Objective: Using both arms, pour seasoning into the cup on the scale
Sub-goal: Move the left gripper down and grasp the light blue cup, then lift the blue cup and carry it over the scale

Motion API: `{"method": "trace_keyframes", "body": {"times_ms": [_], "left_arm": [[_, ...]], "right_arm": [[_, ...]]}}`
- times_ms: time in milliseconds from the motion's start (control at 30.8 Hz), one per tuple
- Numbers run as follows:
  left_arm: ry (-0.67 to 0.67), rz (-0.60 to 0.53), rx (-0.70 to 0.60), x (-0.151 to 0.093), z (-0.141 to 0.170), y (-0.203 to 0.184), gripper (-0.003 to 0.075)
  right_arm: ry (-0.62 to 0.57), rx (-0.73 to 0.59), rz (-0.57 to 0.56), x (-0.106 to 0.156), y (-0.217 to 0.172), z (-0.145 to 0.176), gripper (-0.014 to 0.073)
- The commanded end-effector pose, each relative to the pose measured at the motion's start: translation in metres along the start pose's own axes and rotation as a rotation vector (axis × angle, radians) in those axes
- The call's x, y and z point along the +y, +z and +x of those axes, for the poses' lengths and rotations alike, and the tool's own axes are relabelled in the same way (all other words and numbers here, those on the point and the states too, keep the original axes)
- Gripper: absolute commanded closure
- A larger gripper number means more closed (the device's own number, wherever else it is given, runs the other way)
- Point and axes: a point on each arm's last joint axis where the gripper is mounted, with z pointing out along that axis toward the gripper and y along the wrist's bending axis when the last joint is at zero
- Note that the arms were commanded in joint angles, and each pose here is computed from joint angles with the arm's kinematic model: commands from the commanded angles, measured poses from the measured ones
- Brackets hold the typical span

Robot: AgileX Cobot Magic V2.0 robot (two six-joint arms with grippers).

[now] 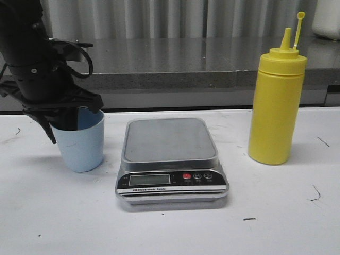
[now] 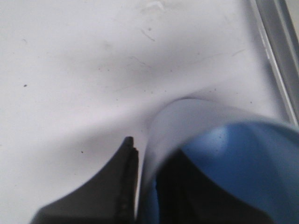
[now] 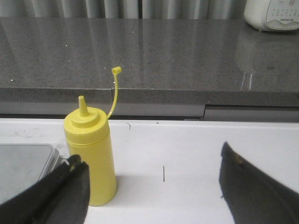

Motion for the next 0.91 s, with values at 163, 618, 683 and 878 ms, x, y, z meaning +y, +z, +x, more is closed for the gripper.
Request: {"method": "trace_keyframes", "body": {"times_ms": [163,618,683,878], "left_arm": [[-0.008,0.021,-0.182,-0.002,-0.022,-0.047,0.074],[0.101,0.222,-0.187,-0.077,-0.066,-0.09,0.074],[0.133,0.231,-0.145,-0.091,-0.068,-0.086,0.074],[0.175,0.226,-0.069,-0.108,-0.073,-0.065,0.074]], "right_arm": [[-0.001,-0.092,0.006,0.0,-0.001,-0.017,0.0007],[-0.001,-0.089,0.006,0.0,-0.001,-0.017,0.0007],[-0.001,-0.086,0.006,0.0,-0.001,-0.016,0.0007],[-0.001,-0.074,0.006,0.0,-0.001,-0.015,0.0007]]}}
